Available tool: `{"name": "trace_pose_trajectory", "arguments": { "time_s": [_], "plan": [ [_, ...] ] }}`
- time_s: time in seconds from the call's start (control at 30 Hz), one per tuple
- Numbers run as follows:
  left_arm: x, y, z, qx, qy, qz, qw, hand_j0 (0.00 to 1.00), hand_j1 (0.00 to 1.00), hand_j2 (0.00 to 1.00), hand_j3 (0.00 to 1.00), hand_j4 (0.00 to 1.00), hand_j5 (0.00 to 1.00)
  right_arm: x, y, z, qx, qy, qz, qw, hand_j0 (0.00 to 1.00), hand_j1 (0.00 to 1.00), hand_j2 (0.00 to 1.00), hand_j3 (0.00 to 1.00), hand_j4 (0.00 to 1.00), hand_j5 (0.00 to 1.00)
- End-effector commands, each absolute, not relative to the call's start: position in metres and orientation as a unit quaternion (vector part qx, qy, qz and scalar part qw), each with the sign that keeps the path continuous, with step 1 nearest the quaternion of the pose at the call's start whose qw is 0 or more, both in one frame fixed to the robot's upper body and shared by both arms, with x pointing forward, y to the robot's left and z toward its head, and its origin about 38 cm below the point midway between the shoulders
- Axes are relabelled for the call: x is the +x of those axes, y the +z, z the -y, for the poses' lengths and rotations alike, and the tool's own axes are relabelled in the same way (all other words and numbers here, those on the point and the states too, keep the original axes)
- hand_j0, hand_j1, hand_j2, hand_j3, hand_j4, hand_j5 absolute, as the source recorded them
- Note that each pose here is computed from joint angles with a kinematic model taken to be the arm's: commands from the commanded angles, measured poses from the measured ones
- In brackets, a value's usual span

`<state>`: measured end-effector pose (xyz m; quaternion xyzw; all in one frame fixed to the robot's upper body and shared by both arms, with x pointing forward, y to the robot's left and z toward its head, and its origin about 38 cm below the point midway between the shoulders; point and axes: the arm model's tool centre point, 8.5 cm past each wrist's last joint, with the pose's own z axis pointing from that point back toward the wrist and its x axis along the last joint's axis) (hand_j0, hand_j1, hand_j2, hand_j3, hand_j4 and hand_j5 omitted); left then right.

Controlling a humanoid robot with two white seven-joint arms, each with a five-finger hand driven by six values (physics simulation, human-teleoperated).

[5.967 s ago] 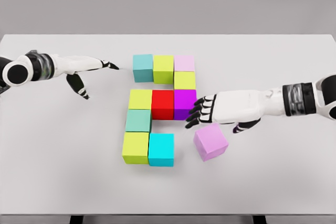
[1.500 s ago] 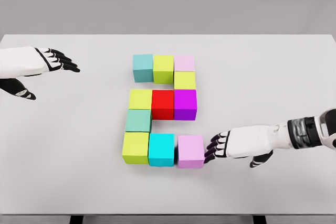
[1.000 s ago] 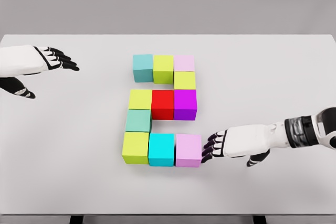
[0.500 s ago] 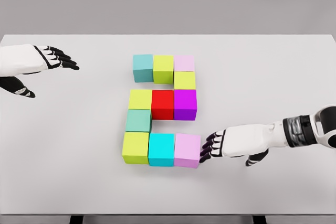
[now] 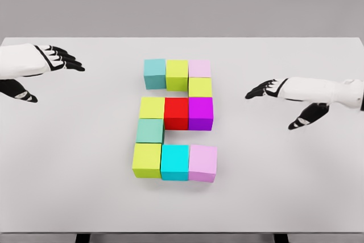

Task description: Assemble the squares on the desktop into the number 2

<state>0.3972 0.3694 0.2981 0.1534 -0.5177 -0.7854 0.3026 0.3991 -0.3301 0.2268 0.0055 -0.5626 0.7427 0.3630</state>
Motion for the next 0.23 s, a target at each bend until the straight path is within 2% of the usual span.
{"name": "trace_pose_trajectory", "arguments": {
  "time_s": [0.0, 0.2],
  "plan": [
    [0.3973, 0.2980, -0.3693, 0.152, -0.784, 0.519, 0.304, 1.00, 1.00, 1.00, 1.00, 1.00, 1.00, 0.4019, 0.2304, 0.3345, 0.007, 0.730, 0.573, 0.373, 1.00, 1.00, 1.00, 1.00, 1.00, 1.00],
    [0.3974, 0.2982, -0.3691, 0.152, -0.783, 0.520, 0.304, 1.00, 1.00, 1.00, 1.00, 1.00, 1.00, 0.4019, 0.2304, 0.3345, 0.007, 0.730, 0.573, 0.373, 1.00, 1.00, 1.00, 1.00, 1.00, 1.00]
  ]
}}
